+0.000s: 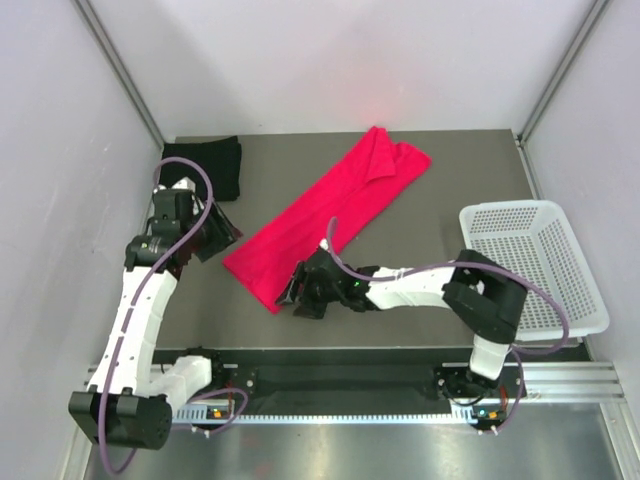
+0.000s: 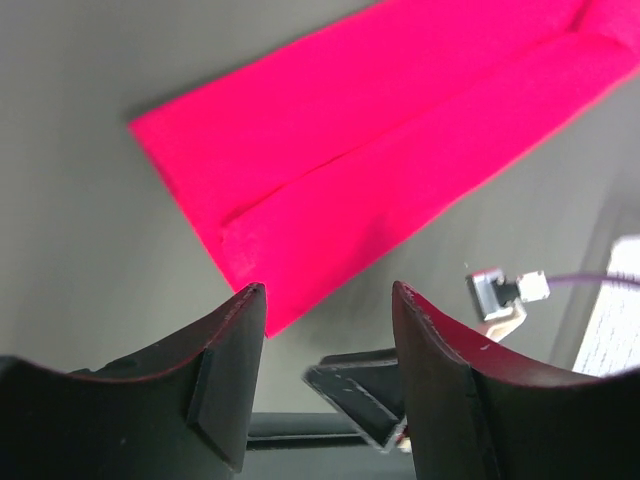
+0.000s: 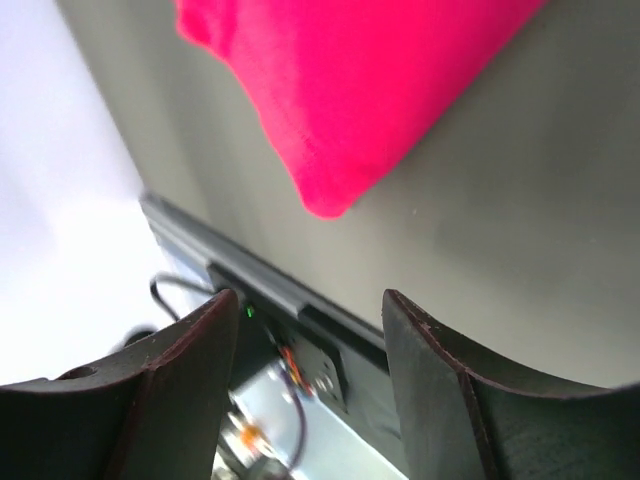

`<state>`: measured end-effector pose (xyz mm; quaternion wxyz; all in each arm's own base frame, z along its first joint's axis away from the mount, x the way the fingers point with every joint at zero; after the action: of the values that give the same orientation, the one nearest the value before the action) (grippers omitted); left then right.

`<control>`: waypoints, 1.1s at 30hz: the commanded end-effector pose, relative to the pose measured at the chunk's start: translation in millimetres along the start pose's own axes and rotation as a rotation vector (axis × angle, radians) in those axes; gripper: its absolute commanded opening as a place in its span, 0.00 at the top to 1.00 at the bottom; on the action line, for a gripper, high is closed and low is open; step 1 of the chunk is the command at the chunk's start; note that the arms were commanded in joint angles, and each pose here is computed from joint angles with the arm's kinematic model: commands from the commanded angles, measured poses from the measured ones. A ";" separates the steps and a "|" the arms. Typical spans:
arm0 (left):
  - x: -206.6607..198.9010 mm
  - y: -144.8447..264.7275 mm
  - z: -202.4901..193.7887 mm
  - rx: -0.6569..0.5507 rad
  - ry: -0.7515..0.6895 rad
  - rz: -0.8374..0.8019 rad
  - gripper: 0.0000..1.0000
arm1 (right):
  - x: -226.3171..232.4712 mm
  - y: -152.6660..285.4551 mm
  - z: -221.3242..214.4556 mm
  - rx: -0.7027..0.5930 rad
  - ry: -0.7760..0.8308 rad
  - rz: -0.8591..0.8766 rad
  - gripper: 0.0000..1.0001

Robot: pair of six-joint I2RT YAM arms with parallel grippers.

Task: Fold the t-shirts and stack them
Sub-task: Fold the tshirt

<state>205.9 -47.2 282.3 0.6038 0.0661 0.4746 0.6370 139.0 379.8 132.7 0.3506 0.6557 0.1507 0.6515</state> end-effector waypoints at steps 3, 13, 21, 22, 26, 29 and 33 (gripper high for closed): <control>2.0 4.6 5.3 -0.051 0.147 0.153 0.40 | 23.8 -20.0 -4.0 -0.119 -0.172 0.006 0.41; -15.1 14.7 16.0 -0.105 0.136 0.201 0.38 | 15.3 -52.4 -18.3 -0.177 -0.285 -0.088 0.53; -18.8 23.7 18.5 -0.145 0.099 0.223 0.37 | 4.3 -59.4 -27.1 -0.206 -0.326 -0.163 0.58; -19.1 23.7 18.2 -0.143 0.098 0.221 0.37 | 3.1 -60.6 -27.1 -0.208 -0.325 -0.167 0.58; -18.0 26.0 16.3 -0.147 0.090 0.218 0.37 | -6.1 -63.5 -26.9 -0.224 -0.325 -0.200 0.58; -16.7 25.4 14.6 -0.145 0.085 0.220 0.37 | -15.6 -64.1 -21.0 -0.232 -0.324 -0.219 0.58; -16.3 25.7 13.9 -0.143 0.080 0.221 0.37 | -23.0 -65.2 -16.8 -0.238 -0.301 -0.244 0.58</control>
<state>206.6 -50.7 306.4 0.5064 0.0568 0.4553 0.7301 133.3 429.2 96.4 0.4736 0.7081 0.0755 0.5183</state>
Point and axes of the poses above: each gripper's point midway between its finger pads, its own y axis back along the fingers, its own x axis along the line the jaws close on, z = x × y, the point moved 9 cm from there along y, back along the fingers, and after that the axes turned 1 degree about y, right-handed, at the moved point
